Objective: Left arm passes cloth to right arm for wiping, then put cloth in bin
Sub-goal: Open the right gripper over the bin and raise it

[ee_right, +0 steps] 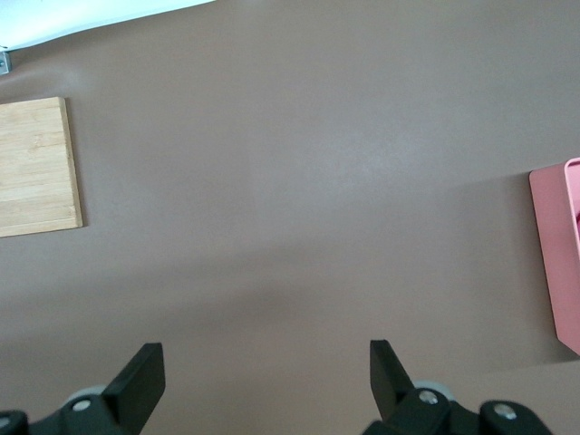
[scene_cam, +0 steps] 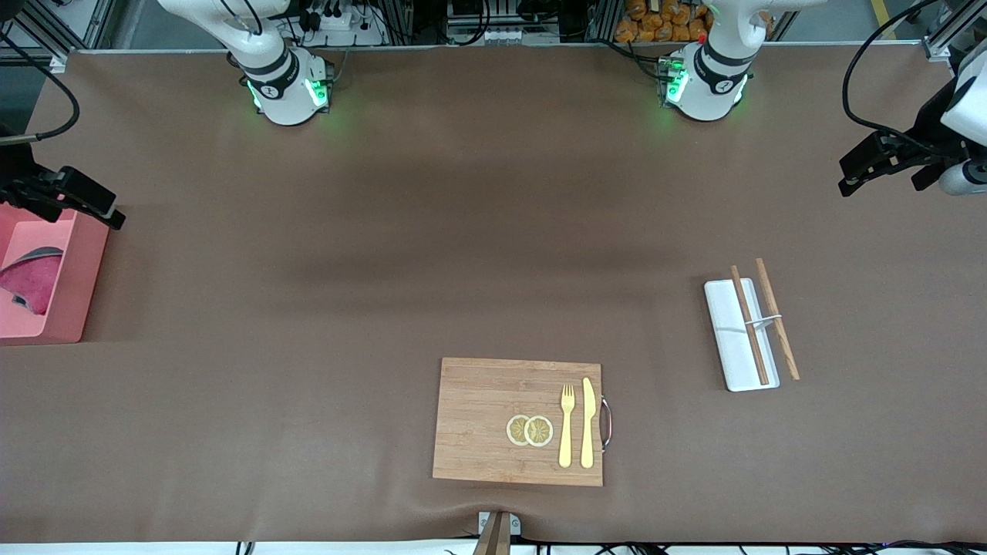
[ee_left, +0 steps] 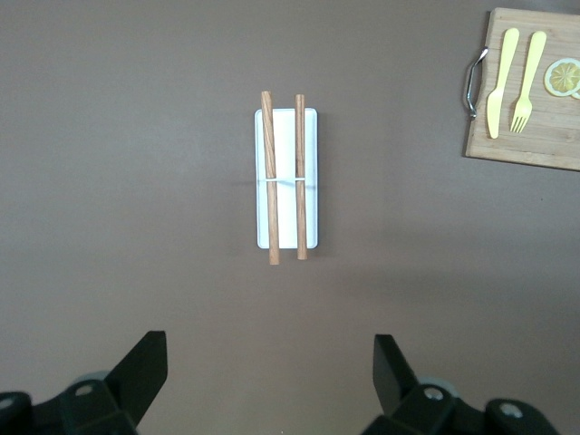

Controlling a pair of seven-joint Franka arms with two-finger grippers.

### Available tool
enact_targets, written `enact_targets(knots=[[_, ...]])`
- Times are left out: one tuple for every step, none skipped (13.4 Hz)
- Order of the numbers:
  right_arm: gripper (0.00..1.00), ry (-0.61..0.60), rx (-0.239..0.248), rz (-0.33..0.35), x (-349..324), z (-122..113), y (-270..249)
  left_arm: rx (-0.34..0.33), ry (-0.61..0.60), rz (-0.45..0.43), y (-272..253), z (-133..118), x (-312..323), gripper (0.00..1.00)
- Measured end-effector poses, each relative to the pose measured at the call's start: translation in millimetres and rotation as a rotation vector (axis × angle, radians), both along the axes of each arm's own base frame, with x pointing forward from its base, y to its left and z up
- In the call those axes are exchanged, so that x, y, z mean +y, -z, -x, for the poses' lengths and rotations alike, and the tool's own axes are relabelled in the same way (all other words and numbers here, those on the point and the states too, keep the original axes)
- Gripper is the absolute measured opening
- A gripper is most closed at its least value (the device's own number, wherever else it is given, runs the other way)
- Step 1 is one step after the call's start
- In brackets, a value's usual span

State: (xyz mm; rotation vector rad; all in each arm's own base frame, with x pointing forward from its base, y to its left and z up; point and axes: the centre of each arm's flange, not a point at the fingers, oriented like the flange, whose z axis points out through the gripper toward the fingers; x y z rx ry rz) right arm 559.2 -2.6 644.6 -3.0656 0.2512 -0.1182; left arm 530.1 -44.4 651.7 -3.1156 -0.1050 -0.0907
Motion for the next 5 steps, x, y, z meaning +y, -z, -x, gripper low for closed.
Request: enact_targets(knots=[[1.00,0.000,0.002,0.000,0.1,0.1,0.8,-0.011,0.000,0.001,-3.2,-0.5,-0.1,1.00],[1.00,0.000,0.003,0.000,0.1,0.1,1.0,-0.018,0.000,0.002,-6.5,-0.5,-0.2,1.00],[1.00,0.000,0.003,0.000,0.1,0.1,1.0,-0.023,0.000,0.002,-8.7,-0.5,-0.2,1.00],[1.00,0.000,0.003,0.000,0.1,0.1,1.0,-0.024,0.000,0.002,-9.7,-0.4,-0.1,1.00],[1.00,0.000,0.003,0.000,0.1,0.1,1.0,-0.024,0.000,0.002,-9.6,-0.4,0.0,1.00]])
